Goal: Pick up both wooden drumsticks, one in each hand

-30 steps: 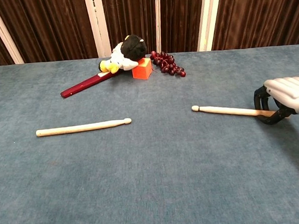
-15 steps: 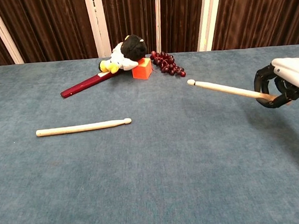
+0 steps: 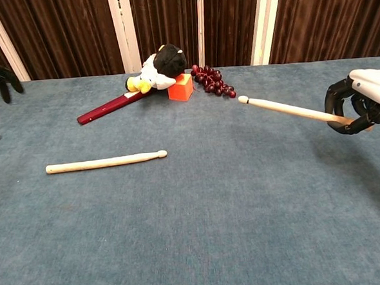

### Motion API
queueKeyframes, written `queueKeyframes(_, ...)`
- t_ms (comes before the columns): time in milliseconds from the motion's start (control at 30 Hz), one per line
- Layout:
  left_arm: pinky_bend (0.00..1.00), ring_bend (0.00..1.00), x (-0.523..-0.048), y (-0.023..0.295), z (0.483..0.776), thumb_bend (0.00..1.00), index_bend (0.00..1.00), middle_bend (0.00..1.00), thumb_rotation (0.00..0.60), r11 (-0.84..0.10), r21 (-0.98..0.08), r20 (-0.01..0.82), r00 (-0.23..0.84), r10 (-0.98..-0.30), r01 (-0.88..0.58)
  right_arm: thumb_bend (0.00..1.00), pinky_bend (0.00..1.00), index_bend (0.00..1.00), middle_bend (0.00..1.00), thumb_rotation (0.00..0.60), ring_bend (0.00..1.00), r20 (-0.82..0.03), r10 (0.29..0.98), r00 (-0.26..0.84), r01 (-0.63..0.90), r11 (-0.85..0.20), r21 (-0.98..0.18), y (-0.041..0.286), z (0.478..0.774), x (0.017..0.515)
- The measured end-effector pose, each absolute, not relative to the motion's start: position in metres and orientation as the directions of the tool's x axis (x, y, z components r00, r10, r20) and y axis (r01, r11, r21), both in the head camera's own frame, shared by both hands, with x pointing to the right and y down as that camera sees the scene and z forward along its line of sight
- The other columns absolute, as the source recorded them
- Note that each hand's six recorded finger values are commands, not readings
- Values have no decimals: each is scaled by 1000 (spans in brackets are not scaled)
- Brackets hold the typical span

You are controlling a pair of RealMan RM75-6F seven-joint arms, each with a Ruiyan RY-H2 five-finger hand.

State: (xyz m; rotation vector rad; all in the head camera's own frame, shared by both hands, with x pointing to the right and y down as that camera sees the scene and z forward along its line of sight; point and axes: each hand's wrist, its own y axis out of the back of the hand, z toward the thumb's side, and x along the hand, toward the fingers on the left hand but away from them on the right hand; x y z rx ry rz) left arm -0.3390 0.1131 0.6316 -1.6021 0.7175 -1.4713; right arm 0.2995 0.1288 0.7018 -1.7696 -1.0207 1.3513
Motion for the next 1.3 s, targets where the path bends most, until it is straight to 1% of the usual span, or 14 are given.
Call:
queueKeyframes(233,924,779,-295,110,668,368,327,390,600,-598,-795,607,122,-785,104,557,777,783,665,600,773,-437,888,143,189,-458,-868,128,702,304)
queueKeyframes(467,924,781,-264,115,693,399,344,394,600,-648,-755,656,114,-746,103,557,777,785,666,600,773,-437,888,141,192,-457,-868,127,702,305)
queueKeyframes(633,924,787,-254,116,702,416,363,416,600,-649,-751,660,114,-742,123,558,777,786,666,600,773,-437,890,133,191,-455,-870,127,702,308)
queueKeyframes(967,926,793,-254,122,719,427,387,423,600,-662,-733,678,83,-731,159,559,777,786,666,600,773,-436,890,131,191,-454,-870,127,702,310)
queueKeyframes(1300,926,795,-250,123,731,444,404,437,600,-670,-726,685,79,-724,155,560,777,790,668,600,773,-439,890,124,185,-455,-871,127,703,313)
